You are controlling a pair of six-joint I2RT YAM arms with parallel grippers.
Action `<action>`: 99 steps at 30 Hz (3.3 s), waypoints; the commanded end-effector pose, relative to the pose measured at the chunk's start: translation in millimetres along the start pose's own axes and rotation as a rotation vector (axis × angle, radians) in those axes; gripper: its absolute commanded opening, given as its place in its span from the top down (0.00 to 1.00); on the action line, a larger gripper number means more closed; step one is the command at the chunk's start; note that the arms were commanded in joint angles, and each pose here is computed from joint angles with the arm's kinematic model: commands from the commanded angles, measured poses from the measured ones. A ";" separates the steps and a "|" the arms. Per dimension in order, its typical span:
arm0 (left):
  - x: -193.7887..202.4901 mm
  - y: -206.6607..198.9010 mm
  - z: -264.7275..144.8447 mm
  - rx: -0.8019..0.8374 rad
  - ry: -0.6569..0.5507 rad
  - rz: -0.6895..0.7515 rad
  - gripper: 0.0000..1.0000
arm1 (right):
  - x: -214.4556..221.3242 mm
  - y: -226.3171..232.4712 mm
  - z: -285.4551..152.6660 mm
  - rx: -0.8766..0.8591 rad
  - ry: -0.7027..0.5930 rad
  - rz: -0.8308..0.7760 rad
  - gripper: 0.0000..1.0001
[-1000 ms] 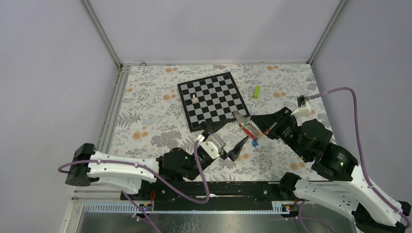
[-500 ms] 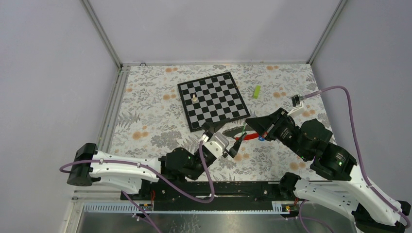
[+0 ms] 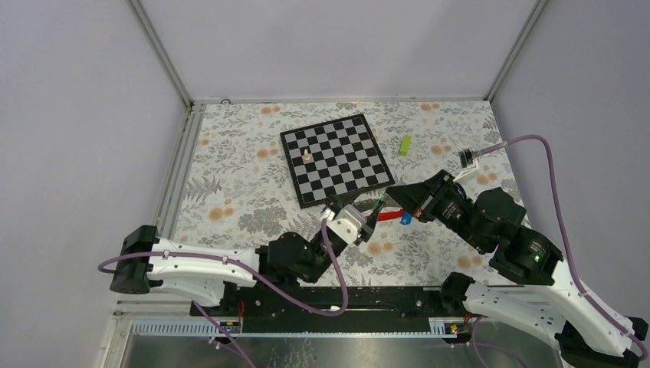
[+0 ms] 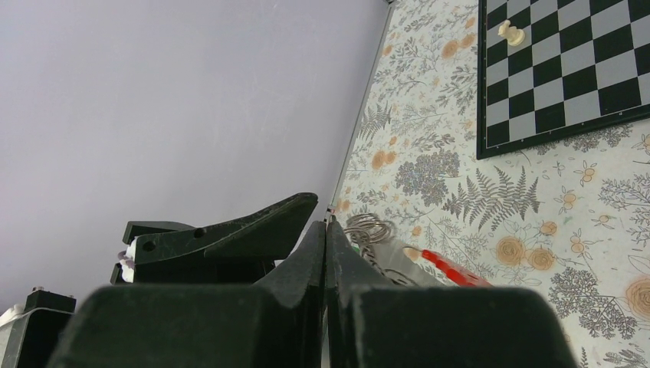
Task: Remove the keys from the keyring
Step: Remove the key from the keyring.
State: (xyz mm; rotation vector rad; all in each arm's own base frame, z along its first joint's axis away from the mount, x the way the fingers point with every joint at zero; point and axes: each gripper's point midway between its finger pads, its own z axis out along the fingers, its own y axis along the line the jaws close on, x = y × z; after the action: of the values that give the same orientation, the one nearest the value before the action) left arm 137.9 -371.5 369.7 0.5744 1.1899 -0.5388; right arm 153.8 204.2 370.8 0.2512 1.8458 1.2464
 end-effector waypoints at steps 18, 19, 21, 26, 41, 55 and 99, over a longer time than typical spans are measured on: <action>-26.3 -6.0 14.2 -0.002 -0.062 -0.104 0.57 | -6.8 18.5 -2.9 -0.082 -0.024 0.020 1.00; -25.8 -6.2 13.9 -0.001 -0.060 -0.106 0.59 | -6.8 18.3 -3.1 -0.082 -0.025 0.020 1.00; -24.9 -6.3 13.4 0.000 -0.057 -0.110 0.65 | -7.5 17.5 -3.5 -0.080 -0.028 0.020 1.00; -23.5 -3.8 12.2 -0.012 -0.048 -0.126 0.86 | -8.2 16.9 -4.0 -0.079 -0.033 0.020 1.00; -37.0 0.8 0.5 0.106 0.072 -0.277 1.00 | -24.4 11.1 -23.4 -0.147 -0.145 -0.170 0.56; -54.1 16.4 -3.7 0.144 0.363 -0.605 1.00 | -5.2 28.6 -75.4 -0.524 -0.222 -0.654 0.27; -61.0 -24.5 17.0 0.251 0.544 -0.900 1.00 | 19.7 -6.6 -46.2 -0.544 -0.279 -1.091 0.59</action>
State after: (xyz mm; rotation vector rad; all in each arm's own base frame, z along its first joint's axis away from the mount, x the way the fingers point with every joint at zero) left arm 120.8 -389.1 390.5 0.4042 2.0077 -1.2333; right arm 110.7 182.6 349.8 -0.7297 1.1108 0.8270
